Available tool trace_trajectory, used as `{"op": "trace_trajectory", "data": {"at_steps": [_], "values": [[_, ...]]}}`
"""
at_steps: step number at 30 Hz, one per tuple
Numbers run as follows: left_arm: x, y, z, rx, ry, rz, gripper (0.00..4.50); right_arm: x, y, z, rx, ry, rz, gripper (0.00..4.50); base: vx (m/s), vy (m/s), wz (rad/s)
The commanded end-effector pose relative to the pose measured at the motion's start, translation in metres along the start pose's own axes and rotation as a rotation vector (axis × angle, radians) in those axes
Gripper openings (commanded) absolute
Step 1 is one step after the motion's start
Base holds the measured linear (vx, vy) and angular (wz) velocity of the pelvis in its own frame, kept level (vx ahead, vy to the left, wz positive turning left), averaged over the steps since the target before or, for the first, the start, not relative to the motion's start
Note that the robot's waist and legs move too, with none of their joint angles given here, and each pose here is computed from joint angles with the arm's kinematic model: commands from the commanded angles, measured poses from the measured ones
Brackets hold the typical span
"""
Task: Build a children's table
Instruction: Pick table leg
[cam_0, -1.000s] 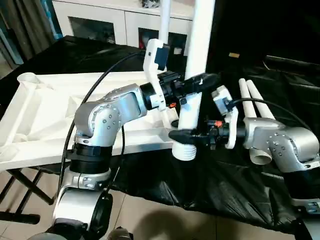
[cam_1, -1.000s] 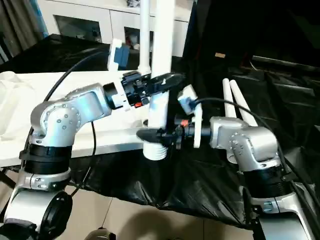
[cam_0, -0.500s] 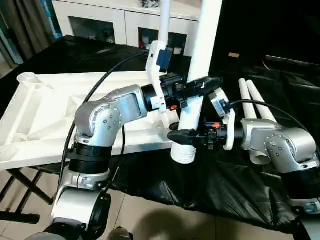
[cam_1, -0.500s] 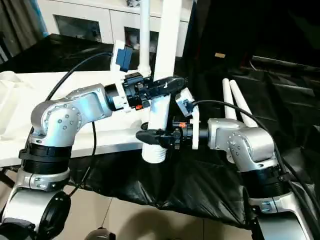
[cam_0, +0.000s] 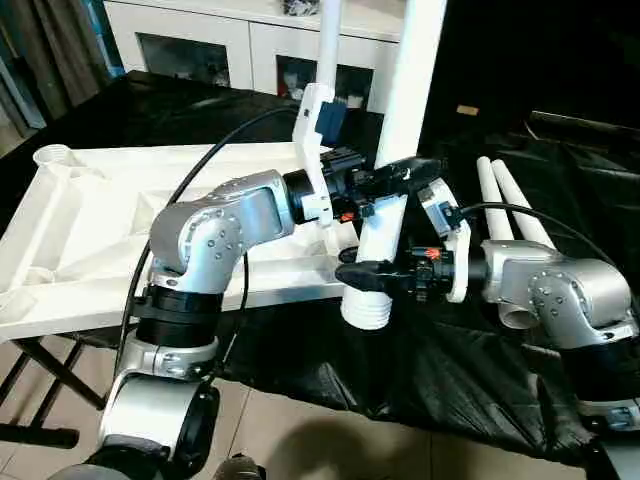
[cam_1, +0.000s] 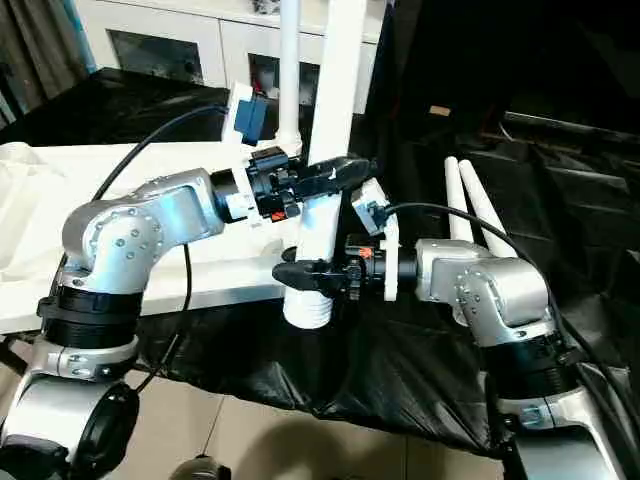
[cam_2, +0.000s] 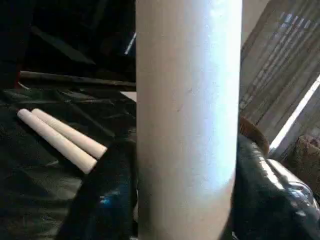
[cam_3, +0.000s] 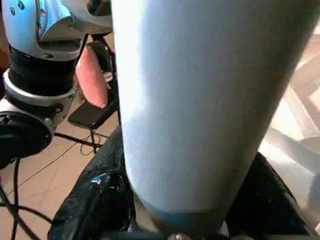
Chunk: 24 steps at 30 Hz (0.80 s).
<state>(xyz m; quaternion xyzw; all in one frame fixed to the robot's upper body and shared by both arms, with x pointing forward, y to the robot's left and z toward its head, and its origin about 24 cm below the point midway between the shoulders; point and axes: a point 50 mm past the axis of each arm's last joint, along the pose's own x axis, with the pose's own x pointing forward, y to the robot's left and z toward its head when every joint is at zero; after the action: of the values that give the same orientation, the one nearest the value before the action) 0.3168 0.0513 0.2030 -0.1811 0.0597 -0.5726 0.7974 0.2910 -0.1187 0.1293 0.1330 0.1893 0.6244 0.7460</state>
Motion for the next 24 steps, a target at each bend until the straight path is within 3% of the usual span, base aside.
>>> {"op": "trace_trajectory", "data": {"at_steps": [1,7,10,13,14,15,16,17,18,22,24], "values": [[0.002,-0.005,0.010,0.041,-0.039,-0.014,2.95,-0.003,-0.002,0.002,-0.019,-0.026,-0.038,1.91,0.000,0.000,0.00],[-0.006,0.005,0.028,0.106,-0.291,0.154,3.02,-0.001,-0.010,0.008,-0.022,-0.201,-0.153,1.91,0.000,0.000,0.00],[-0.016,0.017,0.023,0.134,-0.273,0.205,3.02,-0.005,-0.023,0.007,-0.038,-0.285,-0.343,1.91,0.000,0.000,0.00],[-0.020,0.020,0.019,0.160,-0.237,0.200,3.02,-0.007,-0.029,0.005,-0.051,-0.295,-0.417,1.91,0.000,0.000,0.00],[-0.025,0.026,0.005,0.223,-0.114,0.188,3.02,-0.013,-0.037,0.001,-0.090,-0.317,-0.543,1.91,0.000,0.000,0.00],[-0.025,0.026,0.005,0.223,-0.114,0.188,3.02,-0.013,-0.037,0.001,-0.090,-0.317,-0.543,1.91,0.000,0.000,0.00],[-0.032,0.037,-0.019,0.397,0.111,0.197,3.02,-0.018,-0.042,-0.003,-0.121,-0.312,-0.634,1.91,0.000,0.000,0.00],[-0.034,0.039,-0.024,0.423,0.154,0.200,3.02,-0.019,-0.043,-0.004,-0.128,-0.304,-0.649,1.91,0.000,0.000,0.00],[-0.038,0.045,-0.036,0.482,0.264,0.202,3.02,-0.022,-0.045,-0.007,-0.146,-0.285,-0.689,1.91,0.000,0.000,0.00],[-0.056,0.060,-0.078,0.566,0.545,0.138,3.02,-0.031,-0.050,-0.011,-0.170,-0.274,-0.788,1.91,0.000,0.000,0.00],[-0.063,0.066,-0.089,0.552,0.614,0.123,3.02,-0.034,-0.050,-0.013,-0.158,-0.267,-0.797,1.91,0.000,0.000,0.00]]}}
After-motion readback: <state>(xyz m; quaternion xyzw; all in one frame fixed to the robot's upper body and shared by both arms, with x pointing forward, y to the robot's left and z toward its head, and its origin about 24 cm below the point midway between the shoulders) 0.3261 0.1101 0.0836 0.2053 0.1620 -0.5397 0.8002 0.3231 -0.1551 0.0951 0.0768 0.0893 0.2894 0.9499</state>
